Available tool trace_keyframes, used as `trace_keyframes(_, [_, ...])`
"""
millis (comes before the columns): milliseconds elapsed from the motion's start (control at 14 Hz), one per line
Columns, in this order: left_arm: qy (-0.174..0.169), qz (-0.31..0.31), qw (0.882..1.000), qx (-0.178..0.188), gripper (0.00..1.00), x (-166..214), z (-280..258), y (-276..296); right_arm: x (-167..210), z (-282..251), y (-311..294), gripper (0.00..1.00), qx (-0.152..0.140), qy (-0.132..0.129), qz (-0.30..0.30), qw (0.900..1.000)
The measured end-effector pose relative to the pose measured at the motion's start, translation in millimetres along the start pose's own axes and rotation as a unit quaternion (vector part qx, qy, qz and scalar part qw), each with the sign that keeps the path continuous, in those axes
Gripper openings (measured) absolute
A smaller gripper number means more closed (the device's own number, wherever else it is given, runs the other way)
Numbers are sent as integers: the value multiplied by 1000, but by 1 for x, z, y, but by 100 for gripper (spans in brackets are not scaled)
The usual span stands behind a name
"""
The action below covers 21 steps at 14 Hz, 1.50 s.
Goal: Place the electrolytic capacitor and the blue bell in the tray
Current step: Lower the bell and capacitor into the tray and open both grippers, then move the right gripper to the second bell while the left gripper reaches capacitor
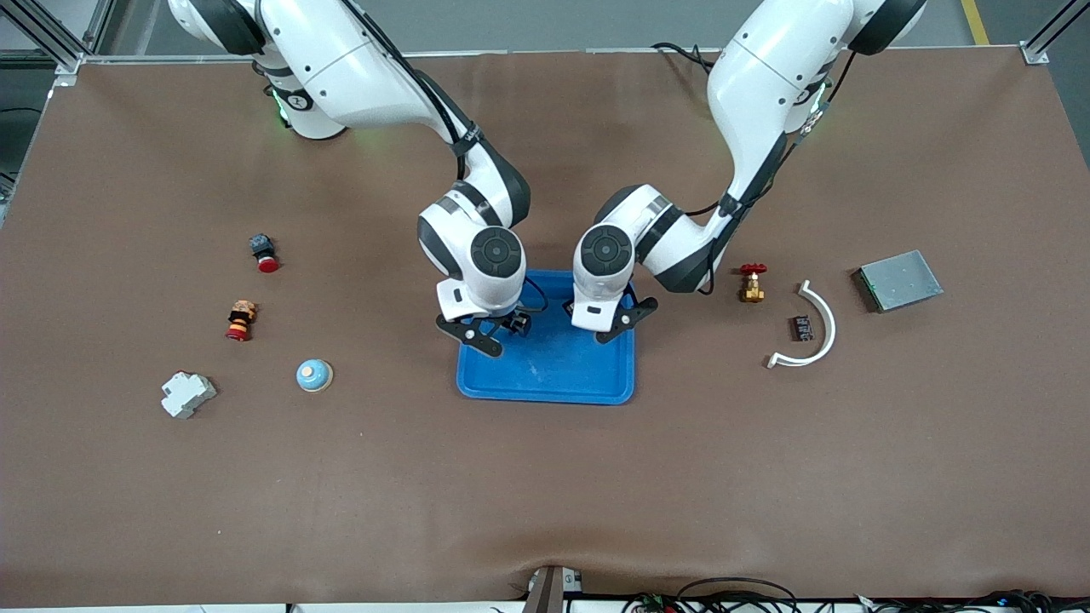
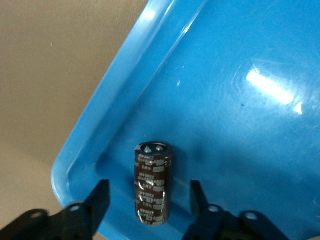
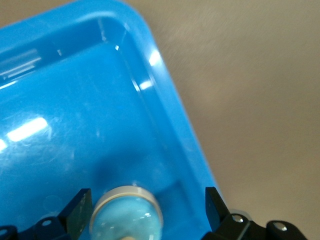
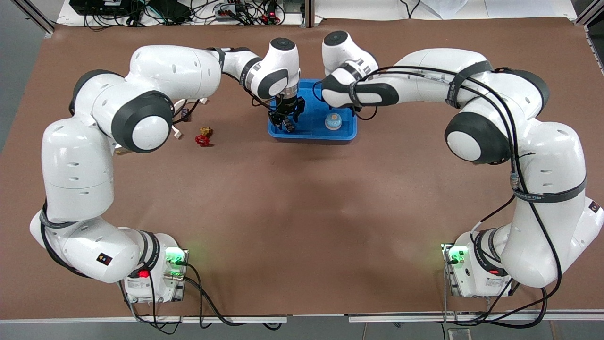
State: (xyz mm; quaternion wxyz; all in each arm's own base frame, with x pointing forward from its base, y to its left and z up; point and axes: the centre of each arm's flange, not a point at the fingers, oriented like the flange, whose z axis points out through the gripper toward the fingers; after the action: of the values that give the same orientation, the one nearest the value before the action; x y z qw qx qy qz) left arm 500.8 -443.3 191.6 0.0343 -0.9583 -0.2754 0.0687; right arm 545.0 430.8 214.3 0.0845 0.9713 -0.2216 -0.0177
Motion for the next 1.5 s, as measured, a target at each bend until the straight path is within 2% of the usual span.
trace_keyframes(143, [18,13,1000,7,98,2,-2,0,20,-7,11,100,-10,-5,-24,1000])
trace_keyframes(214, [23,16,1000,11,100,4,-6,-1,29,-10,16,100,-12,-4,-39,999])
trace_keyframes(571, [39,49,998,14,100,16,-57,-9,66,-36,41,100,-9,15,-102,995])
trace_keyframes(857, [42,94,994,30,100,33,-91,-26,120,-62,93,100,0,16,-125,992])
trace_keyframes(1143, [41,137,989,42,100,73,-129,-57,162,-78,141,100,6,18,-178,984])
trace_keyframes(1357, [43,182,981,44,100,108,-157,-96,184,-76,167,100,9,17,-196,980])
trace_keyframes(1500, [43,211,975,48,100,129,-171,-128,200,-71,181,100,19,29,-206,978])
